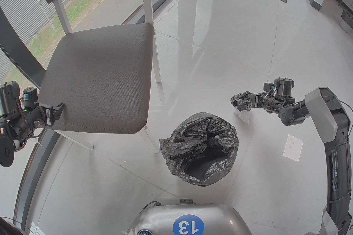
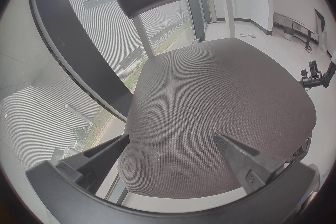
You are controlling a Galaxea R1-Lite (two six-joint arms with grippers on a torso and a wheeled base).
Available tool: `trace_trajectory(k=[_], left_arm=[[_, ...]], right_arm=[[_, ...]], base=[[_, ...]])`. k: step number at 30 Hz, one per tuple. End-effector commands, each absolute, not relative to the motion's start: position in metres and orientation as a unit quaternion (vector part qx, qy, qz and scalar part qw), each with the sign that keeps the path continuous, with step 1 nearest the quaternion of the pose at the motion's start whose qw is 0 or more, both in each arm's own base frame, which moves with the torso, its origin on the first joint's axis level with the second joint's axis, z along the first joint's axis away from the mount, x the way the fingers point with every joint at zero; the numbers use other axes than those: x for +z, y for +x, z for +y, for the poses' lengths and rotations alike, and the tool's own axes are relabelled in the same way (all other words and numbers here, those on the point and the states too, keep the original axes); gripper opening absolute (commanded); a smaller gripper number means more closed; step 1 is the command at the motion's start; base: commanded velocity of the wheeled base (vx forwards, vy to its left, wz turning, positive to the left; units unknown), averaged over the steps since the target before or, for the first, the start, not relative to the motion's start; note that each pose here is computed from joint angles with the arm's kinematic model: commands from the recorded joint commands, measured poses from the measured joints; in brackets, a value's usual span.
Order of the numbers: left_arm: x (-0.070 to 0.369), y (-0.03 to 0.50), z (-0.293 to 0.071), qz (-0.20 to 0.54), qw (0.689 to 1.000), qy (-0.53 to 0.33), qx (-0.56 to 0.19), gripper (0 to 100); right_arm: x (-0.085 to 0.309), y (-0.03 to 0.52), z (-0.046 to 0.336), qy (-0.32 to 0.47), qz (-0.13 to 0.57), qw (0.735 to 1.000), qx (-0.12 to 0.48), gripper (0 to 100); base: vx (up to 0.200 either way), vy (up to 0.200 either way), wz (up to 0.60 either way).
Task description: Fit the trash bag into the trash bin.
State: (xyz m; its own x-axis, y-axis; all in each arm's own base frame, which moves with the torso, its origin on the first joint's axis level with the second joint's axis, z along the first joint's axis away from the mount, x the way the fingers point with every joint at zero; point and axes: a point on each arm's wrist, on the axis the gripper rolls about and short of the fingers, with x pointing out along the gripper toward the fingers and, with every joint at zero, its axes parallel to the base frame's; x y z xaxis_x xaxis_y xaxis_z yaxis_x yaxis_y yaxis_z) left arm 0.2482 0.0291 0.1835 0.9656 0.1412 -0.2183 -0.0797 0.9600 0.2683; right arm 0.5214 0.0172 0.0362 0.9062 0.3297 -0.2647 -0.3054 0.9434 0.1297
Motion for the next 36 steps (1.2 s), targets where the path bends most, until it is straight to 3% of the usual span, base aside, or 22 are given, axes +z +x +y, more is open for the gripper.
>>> trace_trajectory(k=[1,13,36], left_arm=[[0.181,0.247,0.028,0.123,0.982,0.129,0.055,100],[0.174,0.245,0.022,0.135,0.981,0.13,0.04,100],[0.17,0.244,0.017,0.14,0.981,0.13,0.024,100]], right_arm=[[0.053,0.515,0.022,0.041,0.135,0.976,0.168,0],[0.087,0.5,0.03,0.034,0.113,0.977,0.177,0],[0.191,0.459,0.067,-0.026,0.008,0.975,0.222,0]], base=[[0.0,0.0,0.0],[0.0,0.0,0.0],[0.0,0.0,0.0]])
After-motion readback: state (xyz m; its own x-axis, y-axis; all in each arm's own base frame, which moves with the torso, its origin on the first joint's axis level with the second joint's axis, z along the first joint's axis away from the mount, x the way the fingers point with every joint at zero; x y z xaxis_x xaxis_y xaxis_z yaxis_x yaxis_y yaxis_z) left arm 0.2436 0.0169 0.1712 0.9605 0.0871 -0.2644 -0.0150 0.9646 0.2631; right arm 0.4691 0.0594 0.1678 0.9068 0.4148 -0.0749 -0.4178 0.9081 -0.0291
